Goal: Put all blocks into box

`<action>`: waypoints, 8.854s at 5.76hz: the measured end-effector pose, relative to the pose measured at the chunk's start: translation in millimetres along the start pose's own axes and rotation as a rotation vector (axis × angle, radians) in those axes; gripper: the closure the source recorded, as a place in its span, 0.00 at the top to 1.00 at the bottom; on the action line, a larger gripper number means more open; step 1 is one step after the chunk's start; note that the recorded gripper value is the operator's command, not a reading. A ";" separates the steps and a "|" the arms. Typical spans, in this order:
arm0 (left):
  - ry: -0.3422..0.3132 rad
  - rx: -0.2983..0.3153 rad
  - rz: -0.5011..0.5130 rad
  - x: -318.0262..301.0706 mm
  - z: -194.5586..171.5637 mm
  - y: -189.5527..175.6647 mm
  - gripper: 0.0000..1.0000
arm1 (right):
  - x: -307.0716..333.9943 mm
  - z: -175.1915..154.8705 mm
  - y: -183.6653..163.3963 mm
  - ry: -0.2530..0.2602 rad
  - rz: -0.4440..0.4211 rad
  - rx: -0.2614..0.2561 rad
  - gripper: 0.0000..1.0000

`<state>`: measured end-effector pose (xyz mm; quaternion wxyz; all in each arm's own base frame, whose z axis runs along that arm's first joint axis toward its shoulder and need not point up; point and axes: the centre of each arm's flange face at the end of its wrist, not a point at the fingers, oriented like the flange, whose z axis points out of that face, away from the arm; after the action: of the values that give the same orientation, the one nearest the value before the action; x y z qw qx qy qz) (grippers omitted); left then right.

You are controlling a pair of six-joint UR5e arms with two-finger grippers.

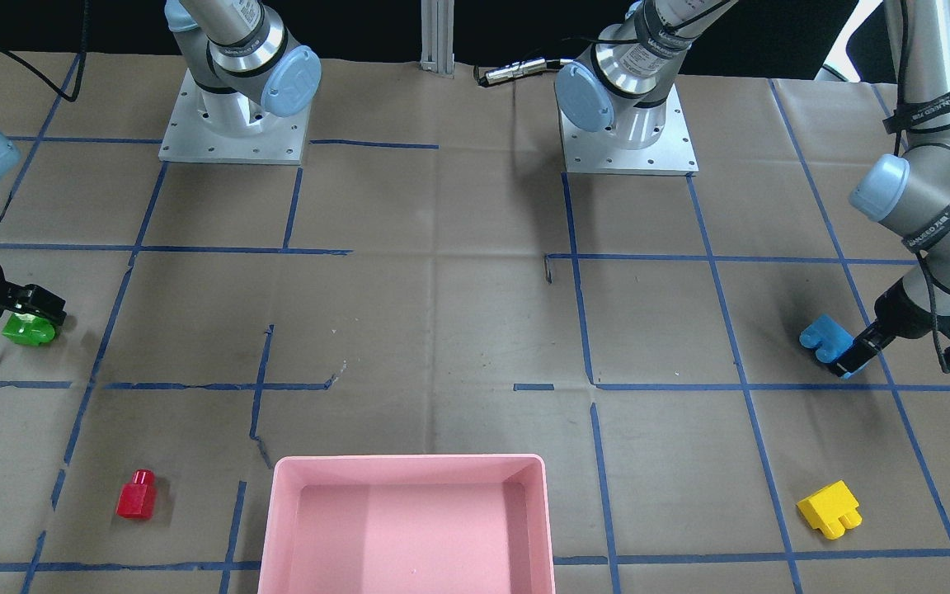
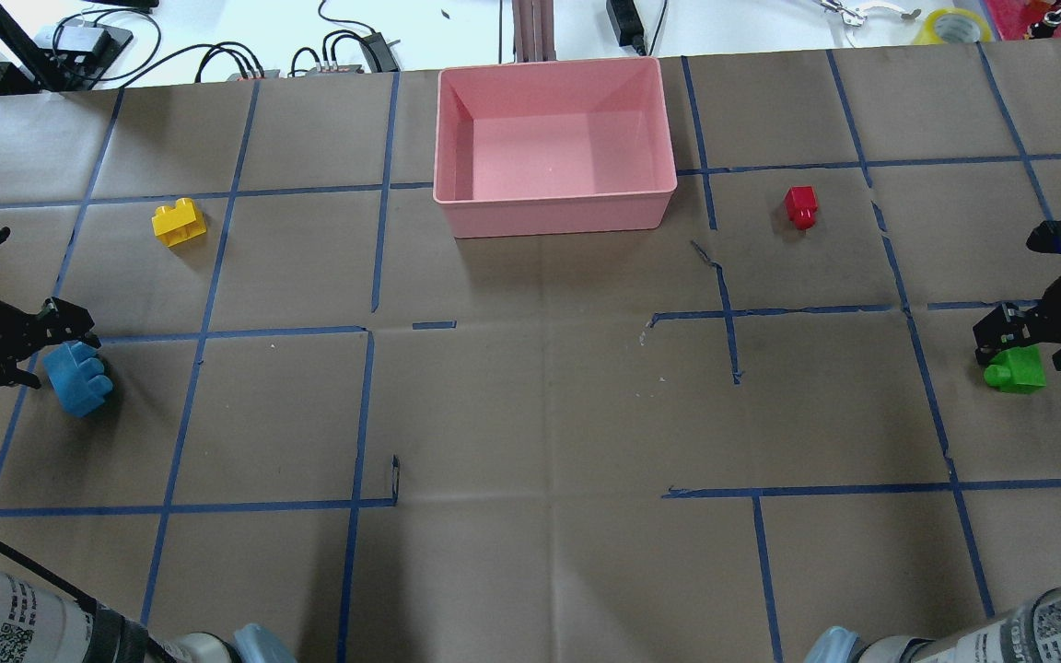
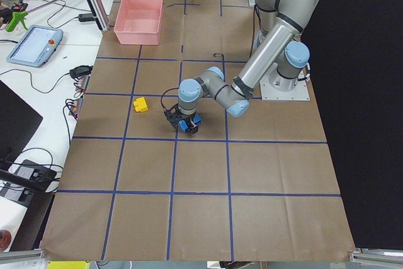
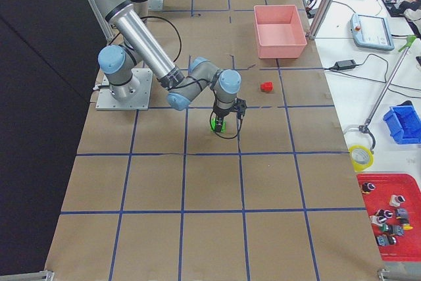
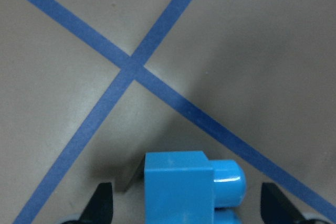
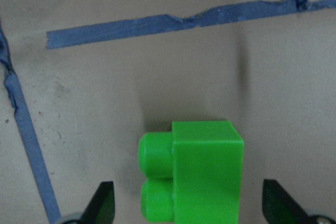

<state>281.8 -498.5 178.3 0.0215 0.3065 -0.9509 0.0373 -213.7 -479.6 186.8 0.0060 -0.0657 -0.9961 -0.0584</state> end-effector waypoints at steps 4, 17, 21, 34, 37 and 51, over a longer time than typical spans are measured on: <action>0.002 -0.011 0.013 0.0 0.7 1.7 0.81 | 2.7 11.1 -3.9 0.002 0.001 -0.013 0.54; 0.012 -0.028 0.220 110.8 -190.2 -40.0 0.09 | -391.1 -226.3 -106.5 -0.203 -0.099 0.149 0.06; 0.001 -0.049 0.472 260.9 -251.0 -14.2 0.09 | -548.4 -173.8 -156.2 -0.426 -0.096 0.186 1.00; 0.063 -0.001 0.391 656.0 -84.4 105.0 1.00 | -229.0 -83.1 -190.7 -0.010 -0.242 0.209 0.99; 0.092 0.028 0.368 642.5 -130.2 95.8 1.00 | -232.8 -39.9 -191.4 -0.024 -0.243 0.149 0.99; 0.006 -0.107 1.739 257.9 -101.0 -158.7 0.99 | -509.3 -205.8 -156.7 -0.302 0.025 0.139 0.31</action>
<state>167.3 -768.4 304.5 0.0022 -0.5297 -0.8482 -0.0036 271.5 -724.2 363.2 -0.1385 -0.0856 -0.9864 0.0214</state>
